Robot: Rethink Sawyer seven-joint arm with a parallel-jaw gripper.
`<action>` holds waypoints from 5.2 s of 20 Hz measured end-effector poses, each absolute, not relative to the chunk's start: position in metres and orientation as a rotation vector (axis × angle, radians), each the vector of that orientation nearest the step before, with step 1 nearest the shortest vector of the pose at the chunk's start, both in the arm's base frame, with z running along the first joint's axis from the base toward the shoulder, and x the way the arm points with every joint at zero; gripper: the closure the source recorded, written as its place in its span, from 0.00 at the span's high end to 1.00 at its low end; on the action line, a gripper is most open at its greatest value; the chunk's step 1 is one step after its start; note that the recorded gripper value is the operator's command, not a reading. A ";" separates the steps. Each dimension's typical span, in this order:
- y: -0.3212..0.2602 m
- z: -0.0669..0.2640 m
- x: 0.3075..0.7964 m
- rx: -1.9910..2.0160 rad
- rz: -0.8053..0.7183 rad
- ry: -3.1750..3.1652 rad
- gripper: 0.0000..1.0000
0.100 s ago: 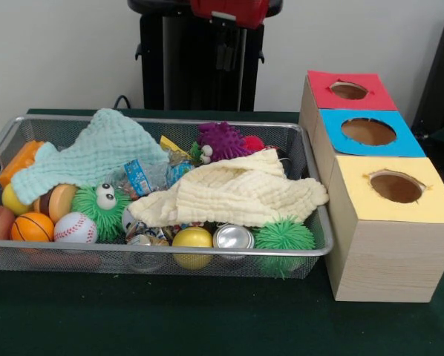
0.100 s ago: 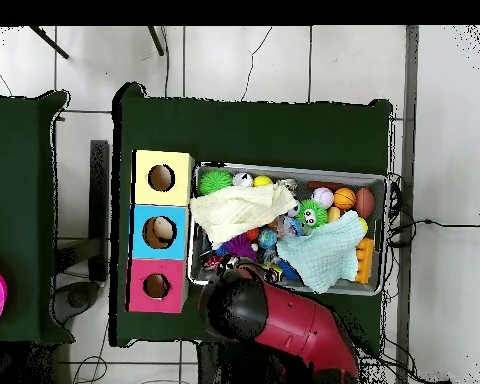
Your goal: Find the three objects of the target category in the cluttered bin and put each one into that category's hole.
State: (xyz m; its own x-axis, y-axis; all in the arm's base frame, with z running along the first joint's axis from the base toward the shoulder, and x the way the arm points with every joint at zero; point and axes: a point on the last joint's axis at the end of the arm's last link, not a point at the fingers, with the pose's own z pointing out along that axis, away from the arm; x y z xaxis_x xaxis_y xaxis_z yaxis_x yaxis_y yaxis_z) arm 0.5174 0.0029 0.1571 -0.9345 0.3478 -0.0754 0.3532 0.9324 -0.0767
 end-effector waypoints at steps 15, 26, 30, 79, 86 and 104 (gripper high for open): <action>-0.065 0.147 0.514 0.623 -0.127 3.013 0.00; -0.131 0.143 0.503 0.678 -0.130 2.997 0.00; -0.138 0.142 0.499 0.660 -0.138 3.001 0.00; -0.155 0.071 0.477 0.497 -0.023 3.129 1.00; -0.156 0.071 0.478 0.497 -0.024 3.127 1.00; -0.137 0.014 0.501 0.431 0.010 3.174 1.00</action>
State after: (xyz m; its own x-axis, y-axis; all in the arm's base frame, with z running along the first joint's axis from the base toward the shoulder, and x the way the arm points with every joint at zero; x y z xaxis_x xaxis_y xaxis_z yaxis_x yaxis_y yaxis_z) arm 0.5010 -0.1366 0.0135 -0.9619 0.2662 0.0617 0.2666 0.9638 -0.0019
